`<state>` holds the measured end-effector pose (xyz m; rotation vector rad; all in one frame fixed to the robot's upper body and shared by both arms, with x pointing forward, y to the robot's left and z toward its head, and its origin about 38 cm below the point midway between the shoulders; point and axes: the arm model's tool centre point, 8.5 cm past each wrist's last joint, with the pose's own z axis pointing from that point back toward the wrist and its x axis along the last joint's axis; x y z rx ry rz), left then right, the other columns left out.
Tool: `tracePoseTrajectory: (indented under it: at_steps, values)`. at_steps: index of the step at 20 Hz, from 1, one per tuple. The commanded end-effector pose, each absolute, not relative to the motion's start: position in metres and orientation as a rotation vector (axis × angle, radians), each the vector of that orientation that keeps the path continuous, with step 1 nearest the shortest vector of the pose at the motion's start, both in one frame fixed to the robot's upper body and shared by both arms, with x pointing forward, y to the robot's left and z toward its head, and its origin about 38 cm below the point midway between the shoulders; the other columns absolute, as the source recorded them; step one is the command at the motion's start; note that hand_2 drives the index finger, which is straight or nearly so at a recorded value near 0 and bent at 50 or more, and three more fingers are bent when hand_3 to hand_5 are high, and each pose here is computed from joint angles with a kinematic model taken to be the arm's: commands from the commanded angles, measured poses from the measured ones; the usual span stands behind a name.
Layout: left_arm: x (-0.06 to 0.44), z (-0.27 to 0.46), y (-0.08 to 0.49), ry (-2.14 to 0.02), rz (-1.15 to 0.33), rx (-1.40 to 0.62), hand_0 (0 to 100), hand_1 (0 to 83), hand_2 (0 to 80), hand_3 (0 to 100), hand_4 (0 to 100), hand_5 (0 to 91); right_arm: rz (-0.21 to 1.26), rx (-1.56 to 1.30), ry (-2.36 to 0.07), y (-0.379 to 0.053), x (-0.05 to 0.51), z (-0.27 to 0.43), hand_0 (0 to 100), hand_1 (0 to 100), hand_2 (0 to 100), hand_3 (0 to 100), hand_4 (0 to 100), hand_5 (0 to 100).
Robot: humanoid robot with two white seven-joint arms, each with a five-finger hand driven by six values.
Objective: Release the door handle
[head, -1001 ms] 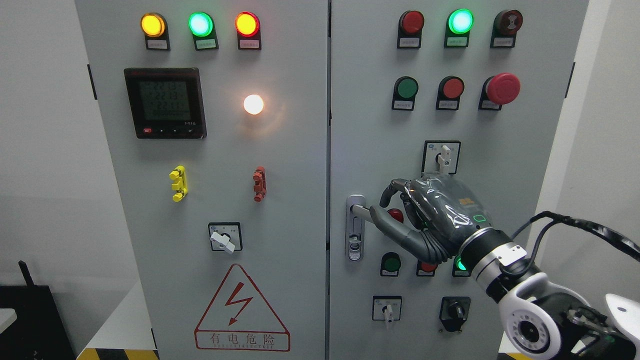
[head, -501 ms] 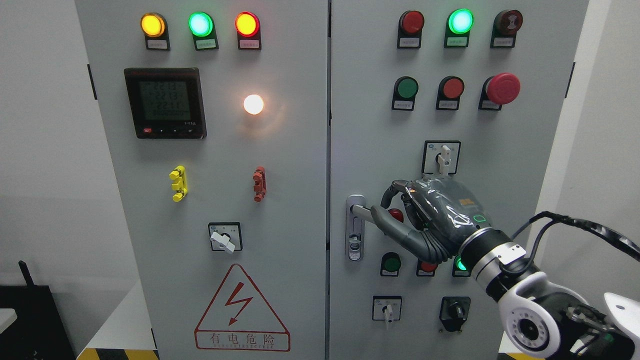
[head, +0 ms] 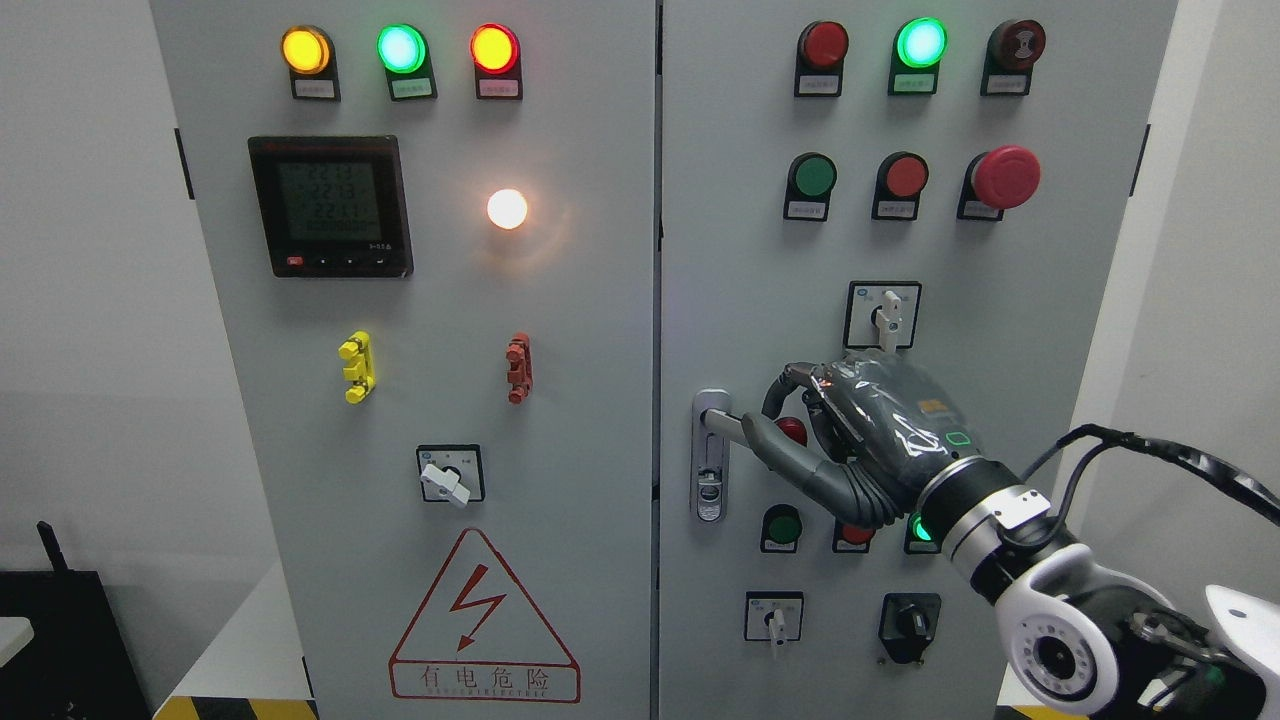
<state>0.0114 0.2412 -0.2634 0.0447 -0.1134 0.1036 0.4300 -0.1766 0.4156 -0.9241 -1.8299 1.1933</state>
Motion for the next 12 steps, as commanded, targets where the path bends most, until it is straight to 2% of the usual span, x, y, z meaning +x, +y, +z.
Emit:
tracePoseTrajectory:
  at_steps: [1, 12]
  values:
    - [0.0022, -0.2639, 0.2402, -0.114, 0.105, 0.043, 12, 38.9, 0.0, 0, 0, 0.0, 1.194, -0.919, -1.830, -0.1756, 0.4307, 0.4145, 43, 0, 44, 100, 100, 100]
    - [0.0022, -0.2639, 0.2402, -0.114, 0.105, 0.043, 12, 38.9, 0.0, 0, 0, 0.0, 1.192, -0.915, -1.825, -0.1759, 0.4316, 0.4124, 43, 0, 46, 100, 100, 100]
